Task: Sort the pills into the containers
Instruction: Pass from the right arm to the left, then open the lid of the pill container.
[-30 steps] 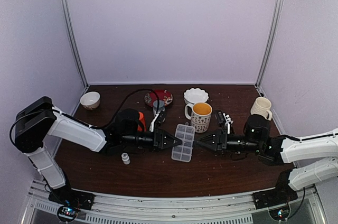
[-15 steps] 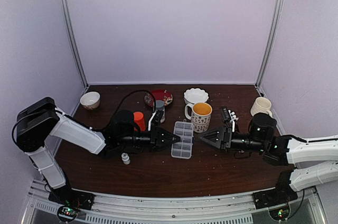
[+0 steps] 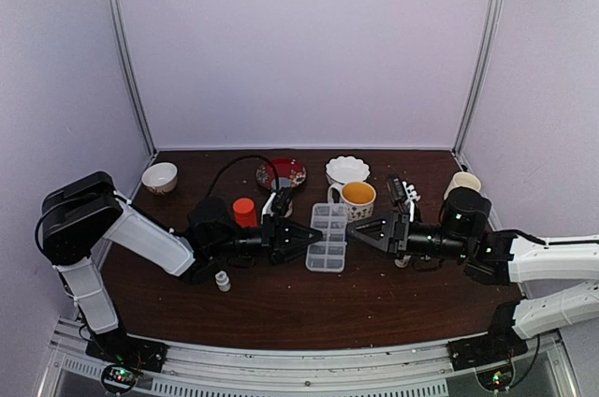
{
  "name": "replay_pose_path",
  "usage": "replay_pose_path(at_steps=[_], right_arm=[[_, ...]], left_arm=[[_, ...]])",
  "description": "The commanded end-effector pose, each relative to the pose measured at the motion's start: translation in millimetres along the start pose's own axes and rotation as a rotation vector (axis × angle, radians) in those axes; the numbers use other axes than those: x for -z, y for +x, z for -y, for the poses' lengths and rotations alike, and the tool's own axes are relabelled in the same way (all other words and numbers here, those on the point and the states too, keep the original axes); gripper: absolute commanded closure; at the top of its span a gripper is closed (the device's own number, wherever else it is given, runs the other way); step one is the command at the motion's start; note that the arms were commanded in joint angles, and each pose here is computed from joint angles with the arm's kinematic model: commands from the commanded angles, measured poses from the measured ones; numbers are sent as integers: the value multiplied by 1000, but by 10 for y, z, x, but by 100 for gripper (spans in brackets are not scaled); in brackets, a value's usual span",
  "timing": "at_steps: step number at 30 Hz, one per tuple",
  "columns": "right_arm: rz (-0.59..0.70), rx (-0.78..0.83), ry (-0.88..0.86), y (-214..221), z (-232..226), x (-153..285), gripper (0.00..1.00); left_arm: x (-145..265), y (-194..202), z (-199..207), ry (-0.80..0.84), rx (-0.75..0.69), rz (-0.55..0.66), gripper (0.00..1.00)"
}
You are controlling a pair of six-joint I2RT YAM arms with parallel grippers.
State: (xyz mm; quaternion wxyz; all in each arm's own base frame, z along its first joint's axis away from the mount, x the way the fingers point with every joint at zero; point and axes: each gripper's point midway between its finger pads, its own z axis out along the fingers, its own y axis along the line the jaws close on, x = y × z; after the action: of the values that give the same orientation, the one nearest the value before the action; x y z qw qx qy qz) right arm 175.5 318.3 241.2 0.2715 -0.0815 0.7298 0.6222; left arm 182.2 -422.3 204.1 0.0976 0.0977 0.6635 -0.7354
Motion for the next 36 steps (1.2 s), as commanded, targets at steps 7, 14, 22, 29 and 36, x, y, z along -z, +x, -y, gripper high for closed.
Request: replay_pose_path(at_steps=[7, 14, 22, 29, 36], right_arm=[[-36, 5, 29, 2, 36, -100, 43], [-50, -4, -24, 8, -64, -127, 64], [-50, -6, -10, 21, -51, -85, 86], [-77, 3, 160, 58, 231, -63, 87], [-80, -4, 257, 50, 413, -91, 88]], left_arm=[[-2, 32, 223, 87, -46, -11, 95], [-7, 41, 196, 78, -47, -14, 95], [9, 48, 120, 52, -49, -9, 95], [15, 27, -9, -16, -67, 5, 96], [-12, -2, -111, -84, -85, 25, 96]])
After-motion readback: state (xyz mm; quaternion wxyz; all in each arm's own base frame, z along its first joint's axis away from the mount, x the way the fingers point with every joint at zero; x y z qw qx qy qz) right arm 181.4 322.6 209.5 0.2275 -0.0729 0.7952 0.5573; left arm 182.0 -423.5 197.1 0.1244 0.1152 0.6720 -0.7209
